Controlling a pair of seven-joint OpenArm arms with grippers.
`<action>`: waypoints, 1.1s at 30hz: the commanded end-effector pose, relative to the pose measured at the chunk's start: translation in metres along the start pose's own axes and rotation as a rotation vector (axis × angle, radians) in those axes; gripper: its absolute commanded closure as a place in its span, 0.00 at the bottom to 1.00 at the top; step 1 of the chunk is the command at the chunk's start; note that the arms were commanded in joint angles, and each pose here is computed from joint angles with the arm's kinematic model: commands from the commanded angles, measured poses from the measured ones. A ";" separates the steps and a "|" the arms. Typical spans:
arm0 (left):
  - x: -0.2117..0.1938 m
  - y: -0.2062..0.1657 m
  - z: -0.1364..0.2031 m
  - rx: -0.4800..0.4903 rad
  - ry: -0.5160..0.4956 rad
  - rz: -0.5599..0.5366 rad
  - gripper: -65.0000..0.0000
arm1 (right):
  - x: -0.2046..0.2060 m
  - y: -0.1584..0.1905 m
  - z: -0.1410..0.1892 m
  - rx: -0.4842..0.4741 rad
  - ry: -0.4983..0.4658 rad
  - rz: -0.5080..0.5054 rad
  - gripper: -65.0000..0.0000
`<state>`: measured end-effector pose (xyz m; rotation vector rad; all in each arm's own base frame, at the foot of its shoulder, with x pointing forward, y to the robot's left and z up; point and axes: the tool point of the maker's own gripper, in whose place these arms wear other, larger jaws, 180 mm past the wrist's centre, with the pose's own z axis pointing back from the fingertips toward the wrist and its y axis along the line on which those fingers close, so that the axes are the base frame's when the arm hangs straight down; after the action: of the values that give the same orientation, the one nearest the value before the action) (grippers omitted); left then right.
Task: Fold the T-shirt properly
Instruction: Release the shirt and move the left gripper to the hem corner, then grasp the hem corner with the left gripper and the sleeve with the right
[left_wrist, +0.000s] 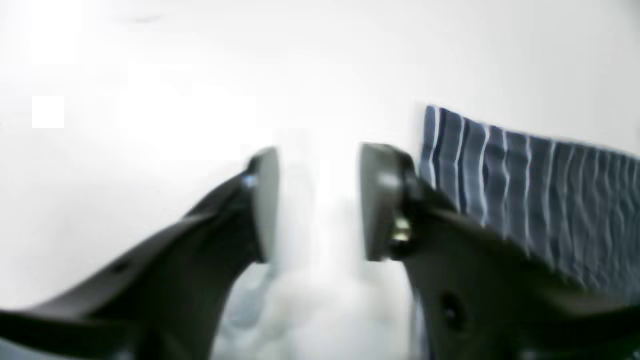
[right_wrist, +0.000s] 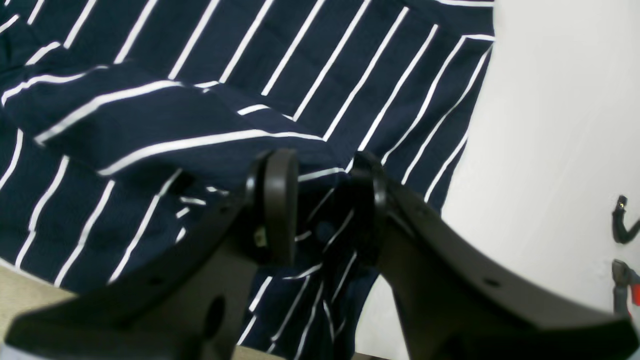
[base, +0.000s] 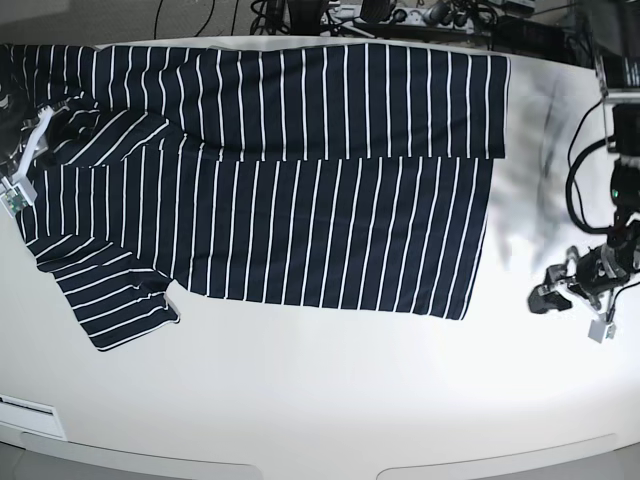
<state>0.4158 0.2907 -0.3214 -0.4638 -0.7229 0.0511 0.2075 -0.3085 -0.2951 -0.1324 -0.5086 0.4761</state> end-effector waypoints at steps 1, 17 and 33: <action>0.022 -0.010 0.003 -0.051 -0.038 0.011 0.55 | 0.010 -0.008 0.005 -0.027 -0.026 0.023 0.67; -0.047 -0.094 -0.084 -0.264 0.240 0.046 0.55 | 0.013 -0.007 0.005 -0.025 -0.045 0.025 0.67; -0.058 -0.092 -0.087 -0.230 0.291 0.031 1.00 | 0.106 -0.080 0.020 -0.218 -0.429 -0.176 0.53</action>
<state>0.4175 0.1572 -0.3775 -0.7239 -0.4566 -0.0455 0.3054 -0.3254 -0.2302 -0.1603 -0.9423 0.2561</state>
